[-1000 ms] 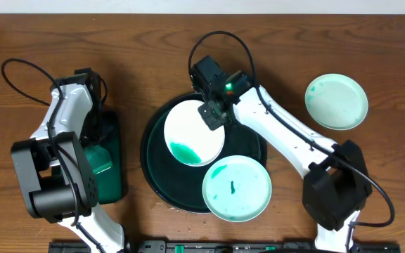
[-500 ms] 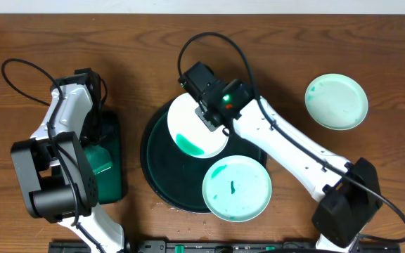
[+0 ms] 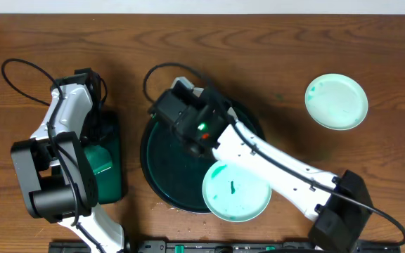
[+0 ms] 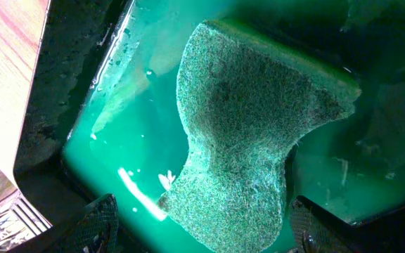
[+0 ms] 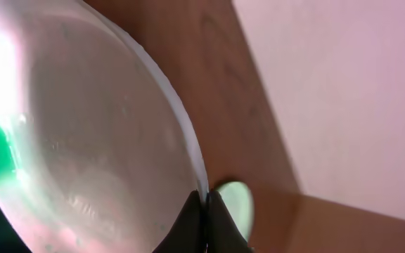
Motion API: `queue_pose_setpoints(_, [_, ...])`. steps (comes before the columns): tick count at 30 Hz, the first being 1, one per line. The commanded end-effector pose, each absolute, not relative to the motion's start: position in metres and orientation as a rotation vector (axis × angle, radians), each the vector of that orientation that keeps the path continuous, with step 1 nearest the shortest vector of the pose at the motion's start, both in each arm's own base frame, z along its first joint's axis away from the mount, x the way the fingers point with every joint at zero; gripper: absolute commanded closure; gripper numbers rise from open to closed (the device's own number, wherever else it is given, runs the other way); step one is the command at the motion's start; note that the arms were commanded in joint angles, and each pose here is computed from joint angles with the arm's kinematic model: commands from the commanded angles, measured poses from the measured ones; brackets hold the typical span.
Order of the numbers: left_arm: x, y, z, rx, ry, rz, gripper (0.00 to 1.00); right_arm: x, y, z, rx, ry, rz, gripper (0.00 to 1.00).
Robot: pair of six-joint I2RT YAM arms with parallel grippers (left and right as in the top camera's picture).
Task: Clean dirty plates on tray and stack at the side
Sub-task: 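Lift the white plate off the tray with the right gripper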
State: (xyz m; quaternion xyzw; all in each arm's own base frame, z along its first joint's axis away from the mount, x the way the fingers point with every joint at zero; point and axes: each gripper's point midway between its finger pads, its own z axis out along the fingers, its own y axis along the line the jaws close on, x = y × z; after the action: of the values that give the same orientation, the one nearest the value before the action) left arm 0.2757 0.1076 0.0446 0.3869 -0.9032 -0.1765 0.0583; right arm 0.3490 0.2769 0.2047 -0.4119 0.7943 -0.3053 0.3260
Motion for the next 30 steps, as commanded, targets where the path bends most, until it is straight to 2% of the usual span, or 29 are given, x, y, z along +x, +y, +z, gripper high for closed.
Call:
queue_pose_setpoints(1, [0.272, 0.109, 0.044, 1.161, -2.729, -0.544, 0.22, 0.347, 0.269, 0.244, -1.101, 1.904, -1.034, 0.99])
queue_pose_setpoints(13, [0.272, 0.109, 0.044, 1.161, -2.729, -0.544, 0.21, 0.339, 0.269, 0.268, -1.243, 1.712, -1.306, 0.99])
queue_pose_setpoints(30, [0.272, 0.109, 0.044, 1.161, -2.729, -0.544, 0.21, 0.34, 0.266, 0.276, -1.278, 1.657, -1.399, 0.99])
